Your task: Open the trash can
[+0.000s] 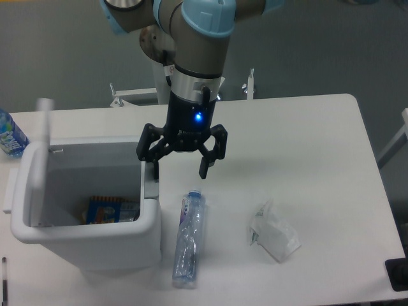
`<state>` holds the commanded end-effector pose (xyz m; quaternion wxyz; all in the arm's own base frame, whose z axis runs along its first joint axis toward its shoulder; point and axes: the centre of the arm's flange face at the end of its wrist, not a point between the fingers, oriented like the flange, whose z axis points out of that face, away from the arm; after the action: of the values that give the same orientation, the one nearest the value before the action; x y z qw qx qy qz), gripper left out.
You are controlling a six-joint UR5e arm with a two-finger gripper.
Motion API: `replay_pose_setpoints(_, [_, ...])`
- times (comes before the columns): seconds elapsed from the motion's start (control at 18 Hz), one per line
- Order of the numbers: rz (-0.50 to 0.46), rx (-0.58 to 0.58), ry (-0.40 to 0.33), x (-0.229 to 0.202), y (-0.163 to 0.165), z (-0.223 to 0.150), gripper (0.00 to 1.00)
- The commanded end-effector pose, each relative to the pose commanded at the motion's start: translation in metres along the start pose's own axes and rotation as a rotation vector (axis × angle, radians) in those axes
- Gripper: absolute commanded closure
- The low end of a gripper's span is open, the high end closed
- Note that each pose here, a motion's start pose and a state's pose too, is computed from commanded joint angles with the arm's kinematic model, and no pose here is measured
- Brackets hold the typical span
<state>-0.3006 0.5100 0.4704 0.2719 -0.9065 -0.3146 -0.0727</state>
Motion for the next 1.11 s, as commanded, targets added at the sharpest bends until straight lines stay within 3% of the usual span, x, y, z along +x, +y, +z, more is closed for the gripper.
replay_pose_setpoints(0.44, [0.014,0.082,-0.023,-0.005,-0.027,-0.035,0.0])
replay_pose_setpoints(0.61, [0.005,0.177,-0.083,-0.033,-0.05,-0.069,0.0])
replay_pose_setpoints(0.89, [0.006,0.253,-0.249,-0.099,-0.076,-0.105,0.0])
replay_pose_setpoints(1.11, [0.115,0.229,-0.31,-0.142,-0.078,-0.112,0.0])
